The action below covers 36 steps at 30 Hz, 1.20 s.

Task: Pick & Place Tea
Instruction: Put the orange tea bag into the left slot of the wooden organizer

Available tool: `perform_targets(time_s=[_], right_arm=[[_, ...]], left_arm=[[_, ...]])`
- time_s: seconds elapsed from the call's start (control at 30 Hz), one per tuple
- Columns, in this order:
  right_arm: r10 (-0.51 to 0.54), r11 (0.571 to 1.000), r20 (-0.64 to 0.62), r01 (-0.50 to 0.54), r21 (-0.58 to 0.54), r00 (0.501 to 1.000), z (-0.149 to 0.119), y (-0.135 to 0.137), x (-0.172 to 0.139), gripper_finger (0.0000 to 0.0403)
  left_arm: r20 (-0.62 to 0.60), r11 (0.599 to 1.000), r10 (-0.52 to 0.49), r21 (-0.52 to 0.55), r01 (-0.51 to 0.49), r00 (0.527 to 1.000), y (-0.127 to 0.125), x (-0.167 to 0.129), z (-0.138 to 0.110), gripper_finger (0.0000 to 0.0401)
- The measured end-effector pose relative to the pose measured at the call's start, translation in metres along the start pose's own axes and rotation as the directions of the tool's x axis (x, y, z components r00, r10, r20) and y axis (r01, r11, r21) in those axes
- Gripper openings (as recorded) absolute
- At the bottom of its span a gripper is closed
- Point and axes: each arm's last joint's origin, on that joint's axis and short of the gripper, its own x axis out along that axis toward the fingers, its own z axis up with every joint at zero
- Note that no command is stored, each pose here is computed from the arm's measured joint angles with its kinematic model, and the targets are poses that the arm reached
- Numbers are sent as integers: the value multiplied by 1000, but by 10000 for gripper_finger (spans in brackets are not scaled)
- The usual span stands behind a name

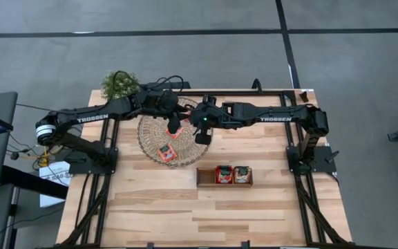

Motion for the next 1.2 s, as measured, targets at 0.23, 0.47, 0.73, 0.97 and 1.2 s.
perform_targets(time_s=[0.23,0.47,0.73,0.97,1.2], right_arm=[[0,1000,-2,0,-1,1000,0,0,0,0],[1,1000,-2,-1,-1,1000,0,0,0,0],[2,1000,-1,-2,-2,1000,0,0,0,0],[2,1000,-1,-2,-1,1000,0,0,0,0],[2,1000,-1,-2,-1,1000,0,0,0,0]], left_arm=[[-14,1000,-6,0,6,1000,0,-1,-1,131],[-42,1000,-2,23,3,999,0,-1,-4,131],[7,999,-8,34,7,1000,0,-1,1,131],[5,999,-26,30,26,1000,-1,-1,1,131],[-1,998,-61,5,61,998,-1,8,-1,116]])
